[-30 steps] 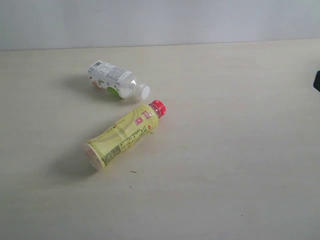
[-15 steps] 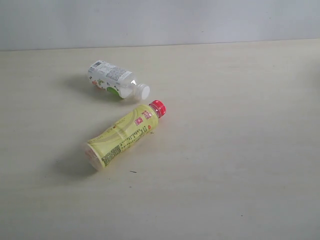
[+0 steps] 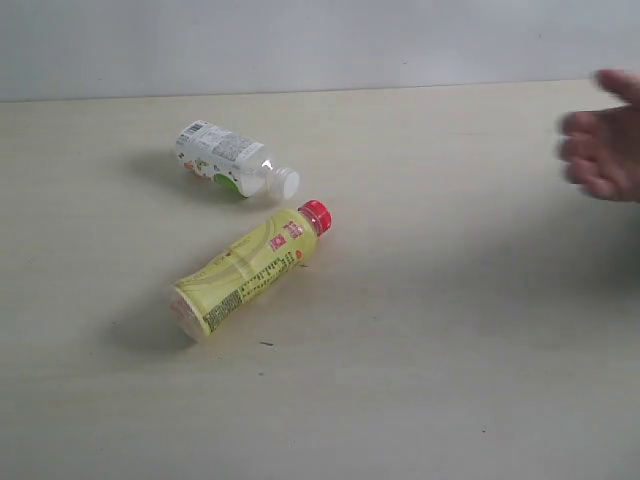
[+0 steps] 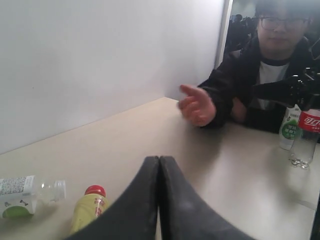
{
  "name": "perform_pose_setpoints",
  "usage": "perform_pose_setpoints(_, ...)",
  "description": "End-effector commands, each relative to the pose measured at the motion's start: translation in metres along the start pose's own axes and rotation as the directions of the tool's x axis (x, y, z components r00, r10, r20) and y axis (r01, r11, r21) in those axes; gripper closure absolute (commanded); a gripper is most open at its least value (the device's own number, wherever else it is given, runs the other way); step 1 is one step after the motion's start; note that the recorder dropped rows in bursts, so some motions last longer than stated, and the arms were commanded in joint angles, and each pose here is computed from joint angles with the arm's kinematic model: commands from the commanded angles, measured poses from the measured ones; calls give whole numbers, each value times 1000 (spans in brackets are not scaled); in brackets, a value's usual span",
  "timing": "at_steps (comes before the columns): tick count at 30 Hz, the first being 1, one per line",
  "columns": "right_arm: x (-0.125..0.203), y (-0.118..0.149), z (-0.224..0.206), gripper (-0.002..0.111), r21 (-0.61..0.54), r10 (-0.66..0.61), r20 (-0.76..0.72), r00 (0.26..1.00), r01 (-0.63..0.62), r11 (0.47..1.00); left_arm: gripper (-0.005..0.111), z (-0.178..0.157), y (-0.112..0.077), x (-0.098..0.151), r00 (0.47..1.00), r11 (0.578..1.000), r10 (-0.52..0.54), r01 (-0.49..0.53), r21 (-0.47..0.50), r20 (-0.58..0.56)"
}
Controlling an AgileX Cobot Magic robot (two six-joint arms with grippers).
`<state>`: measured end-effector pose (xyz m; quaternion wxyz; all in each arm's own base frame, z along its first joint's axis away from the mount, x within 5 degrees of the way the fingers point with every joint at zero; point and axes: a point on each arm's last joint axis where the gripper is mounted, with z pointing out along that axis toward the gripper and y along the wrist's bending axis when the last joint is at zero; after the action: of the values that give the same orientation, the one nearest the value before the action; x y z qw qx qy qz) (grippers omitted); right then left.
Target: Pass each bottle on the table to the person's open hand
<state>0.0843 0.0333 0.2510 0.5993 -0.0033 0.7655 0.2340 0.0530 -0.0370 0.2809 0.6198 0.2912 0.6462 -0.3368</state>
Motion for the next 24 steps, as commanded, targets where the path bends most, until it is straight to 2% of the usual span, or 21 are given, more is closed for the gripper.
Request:
perform_pose_setpoints(1,0,0,-1,108,0,-4,7,1000,4,1000,105,-1,0,-3,997,999,53,-53,4,48)
perform_pose_setpoints(5,0,0,-1,108,0,-4,7,1000,4,1000,105,-2,-11,-8,995,992,0,-13,125,101)
perform_pose_setpoints(8,0,0,-1,108,0,-4,7,1000,4,1000,105,-4,-20,-16,978,972,65,-107,210,199)
perform_pose_setpoints(10,0,0,-1,108,0,-4,7,1000,4,1000,105,-7,-23,-22,955,961,109,-172,218,274)
perform_pose_setpoints(11,0,0,-1,108,0,-4,7,1000,4,1000,105,-8,-20,-28,951,970,83,-146,195,296)
perform_pose_setpoints(13,0,0,-1,108,0,-4,7,1000,4,1000,107,-8,-7,-39,949,995,-21,-10,97,314)
perform_pose_setpoints(15,0,0,-1,108,0,-4,7,1000,4,1000,107,-8,12,-51,936,988,-80,119,-95,344)
perform_pose_setpoints(16,0,0,-1,108,0,-4,7,1000,4,1000,107,-8,21,-56,929,963,-92,174,-204,357)
perform_pose_setpoints(19,0,0,-1,108,0,-4,7,1000,4,1000,107,-8,35,-77,926,871,-91,252,-422,367)
perform_pose_setpoints(21,0,0,-1,108,0,-4,7,1000,4,1000,107,-1,31,-98,947,854,-42,200,-480,319)
perform_pose_setpoints(24,0,0,-1,108,0,-4,7,1000,4,1000,107,19,16,-127,988,860,21,61,-507,155)
